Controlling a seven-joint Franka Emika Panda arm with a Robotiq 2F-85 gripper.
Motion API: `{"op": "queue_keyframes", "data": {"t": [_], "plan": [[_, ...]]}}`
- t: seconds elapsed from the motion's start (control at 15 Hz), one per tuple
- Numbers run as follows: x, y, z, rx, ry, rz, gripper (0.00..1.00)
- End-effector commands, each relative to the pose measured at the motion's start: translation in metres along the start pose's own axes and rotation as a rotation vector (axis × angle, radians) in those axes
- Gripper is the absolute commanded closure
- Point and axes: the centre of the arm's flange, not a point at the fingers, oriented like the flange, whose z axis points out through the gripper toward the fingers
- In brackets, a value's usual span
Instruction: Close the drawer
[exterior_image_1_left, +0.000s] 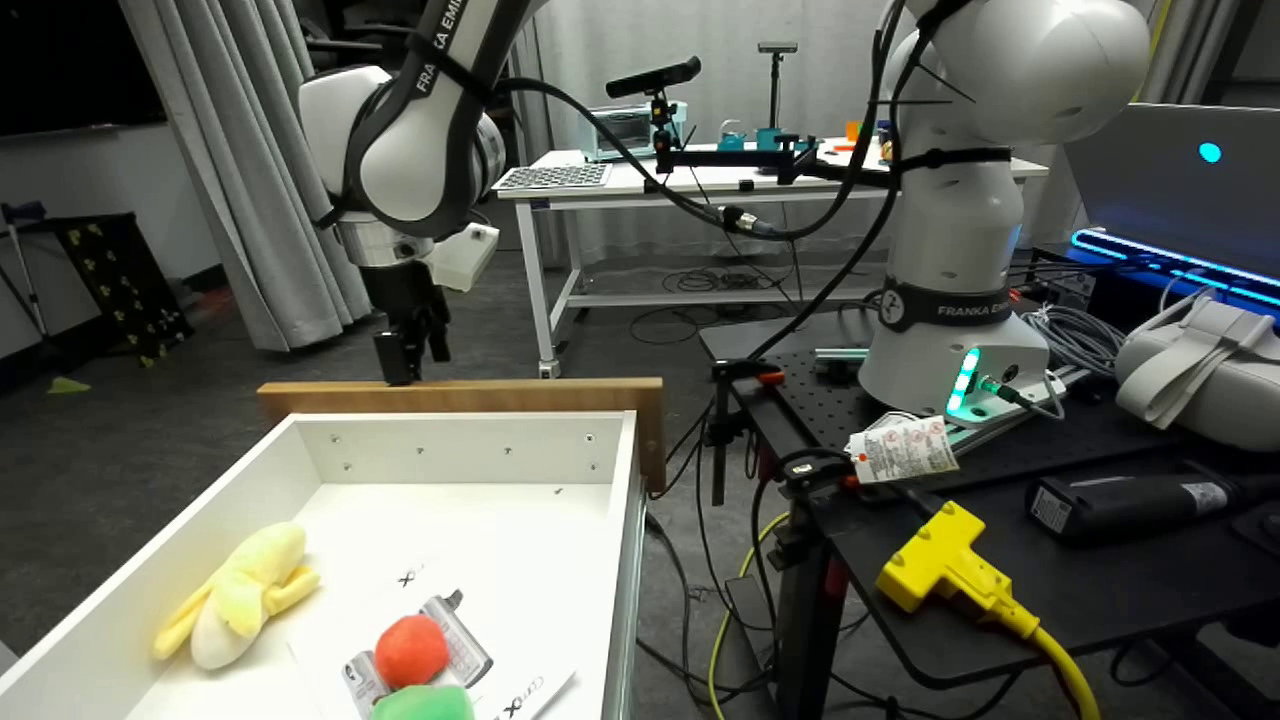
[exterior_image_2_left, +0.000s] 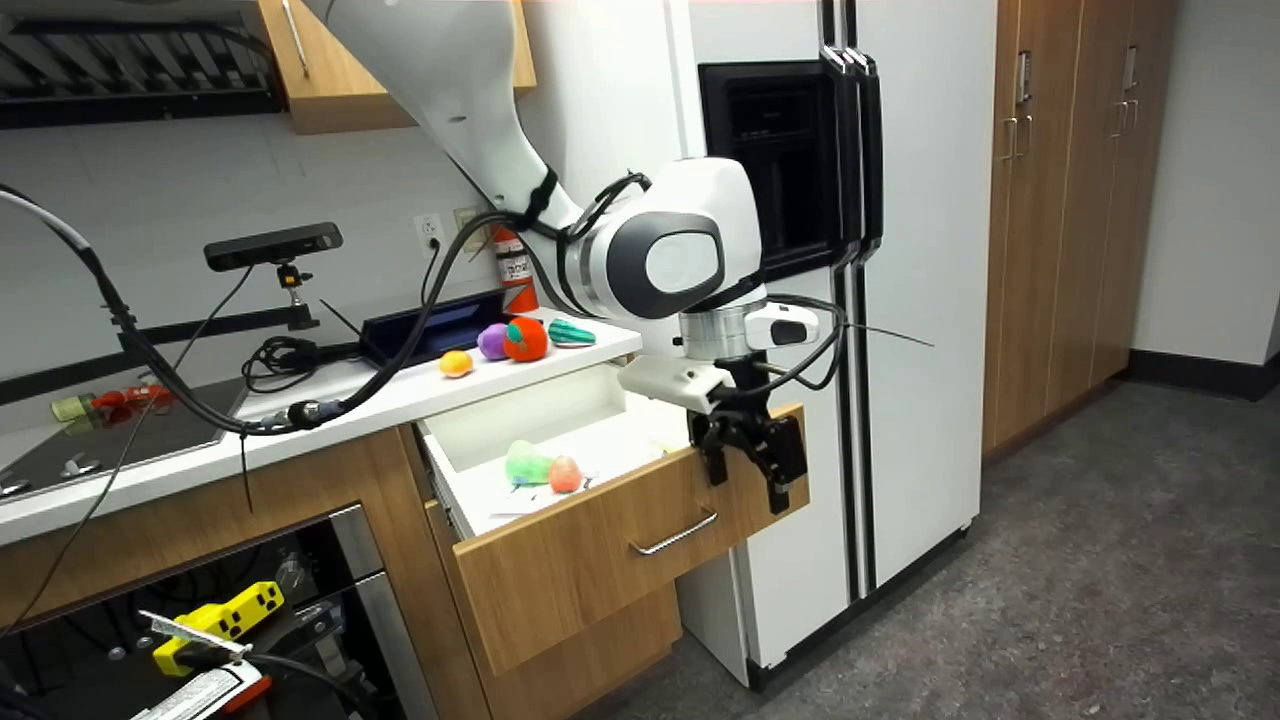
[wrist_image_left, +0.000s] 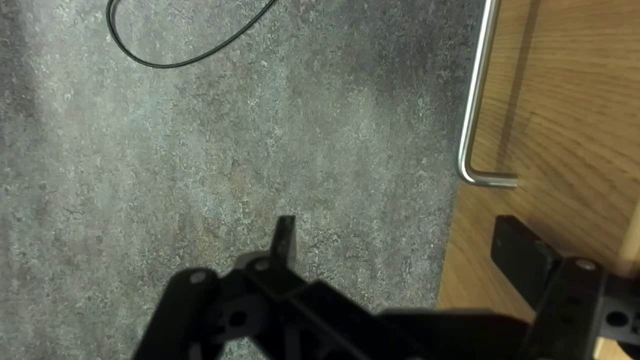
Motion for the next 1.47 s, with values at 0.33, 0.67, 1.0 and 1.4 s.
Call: {"op": "queue_keyframes", "data": {"t": [0.33,0.67,1.0,1.4], "plan": [[0.013,-0.016,-0.01,0.047,0.079,-0.051,0.57],[0.03,-0.038,0.012,0.115,0.05,-0.085,0.94],[0.05,-0.064,0.031,0.223,0.006,-0.131,1.0],[0.08,-0.114,0.05,0.297,-0.103,-0.232,1.0]]}}
